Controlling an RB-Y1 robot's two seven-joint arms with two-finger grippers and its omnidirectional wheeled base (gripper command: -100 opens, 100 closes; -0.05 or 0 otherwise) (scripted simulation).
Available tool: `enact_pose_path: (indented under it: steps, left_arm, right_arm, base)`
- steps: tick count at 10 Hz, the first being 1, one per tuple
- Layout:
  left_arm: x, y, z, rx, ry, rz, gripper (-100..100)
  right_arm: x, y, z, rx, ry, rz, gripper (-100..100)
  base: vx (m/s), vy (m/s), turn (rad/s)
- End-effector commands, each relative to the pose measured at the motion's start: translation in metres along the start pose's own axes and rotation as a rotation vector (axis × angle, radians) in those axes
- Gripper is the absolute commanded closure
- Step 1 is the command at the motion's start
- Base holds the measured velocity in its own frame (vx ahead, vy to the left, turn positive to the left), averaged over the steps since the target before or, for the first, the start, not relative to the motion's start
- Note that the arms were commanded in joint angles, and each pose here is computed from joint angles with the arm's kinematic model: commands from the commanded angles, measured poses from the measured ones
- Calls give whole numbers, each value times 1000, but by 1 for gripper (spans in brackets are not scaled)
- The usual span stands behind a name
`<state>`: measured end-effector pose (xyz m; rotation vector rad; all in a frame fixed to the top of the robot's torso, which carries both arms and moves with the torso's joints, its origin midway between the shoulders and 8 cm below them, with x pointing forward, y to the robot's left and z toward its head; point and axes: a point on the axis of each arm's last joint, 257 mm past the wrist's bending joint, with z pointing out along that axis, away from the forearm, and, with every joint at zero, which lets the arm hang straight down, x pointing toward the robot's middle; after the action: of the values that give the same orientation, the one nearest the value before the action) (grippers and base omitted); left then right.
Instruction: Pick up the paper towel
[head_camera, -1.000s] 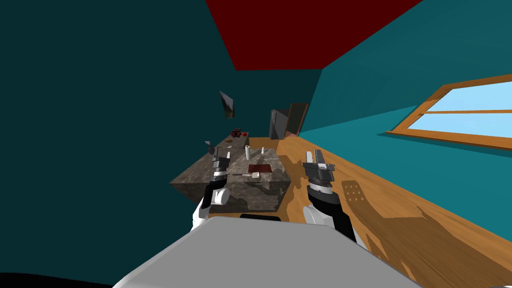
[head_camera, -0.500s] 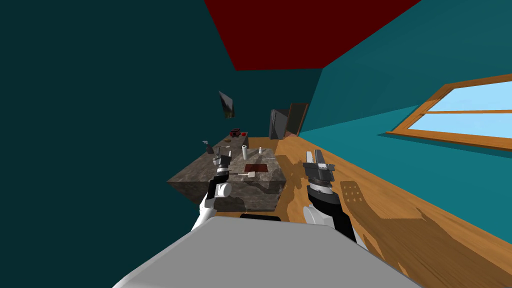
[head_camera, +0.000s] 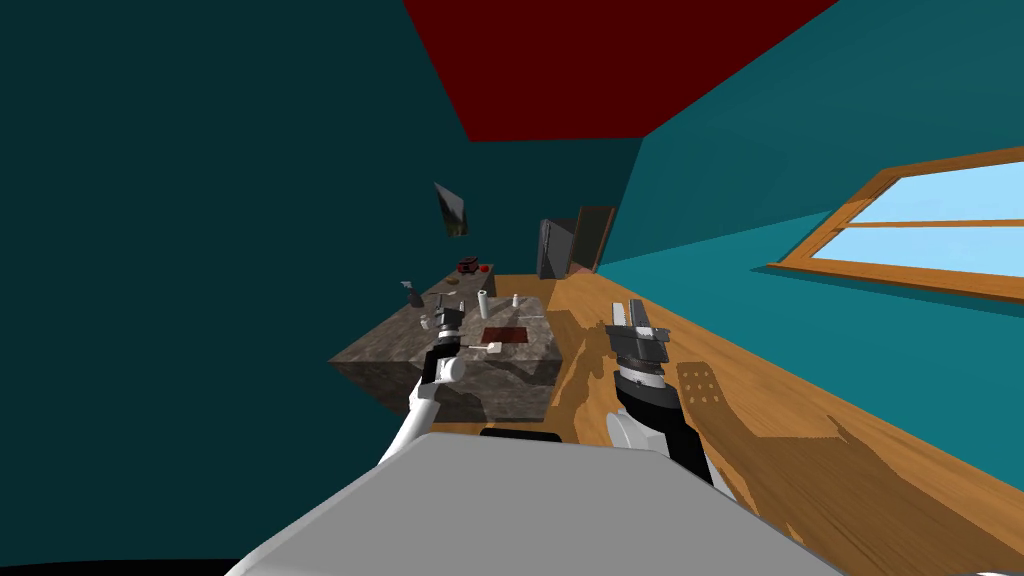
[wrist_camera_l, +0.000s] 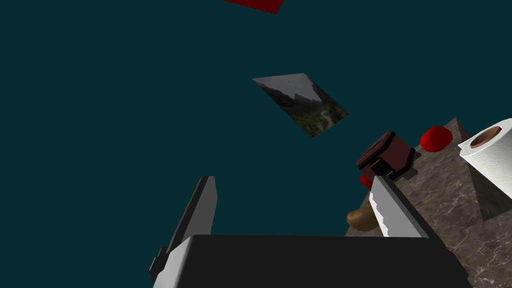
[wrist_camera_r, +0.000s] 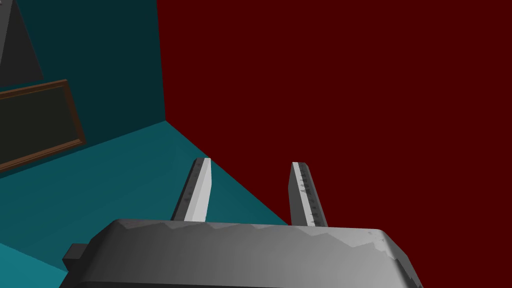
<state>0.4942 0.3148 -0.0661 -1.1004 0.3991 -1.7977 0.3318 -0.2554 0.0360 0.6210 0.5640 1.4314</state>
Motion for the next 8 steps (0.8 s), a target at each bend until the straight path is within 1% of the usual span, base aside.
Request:
enact_pose_path:
  steps: [1,2,3,4,5,7,8]
  left_arm:
    - [-9,8,10,-3,-32,-50,-100]
    - [-14,13,7,-14,-41,-46,-100]
    - [-20,12,18,1,-59,-93,-100]
    - [-26,21,16,-16,-73,-87,-100]
    - [-30,18,28,3,-89,-134,-100]
    - [-41,31,23,-23,-112,-124,-100]
    - [-49,32,33,-10,-137,-167,-100]
  right_arm:
    - [0,0,0,0,0,0,0]
    - [0,0,0,0,0,0,0]
    - [0,0,0,0,0,0,0]
    - [0,0,0,0,0,0,0]
    - [0,0,0,0,0,0,0]
    - [0,0,0,0,0,0,0]
    - [0,0,0,0,0,0,0]
  base:
    - [-3,-108,-2]
    - [-8,-91,1]
    - [-15,-90,-8]
    - [-6,-75,-3]
    - [10,-91,-20]
    - [4,-51,-1]
    - [-2,-57,-25]
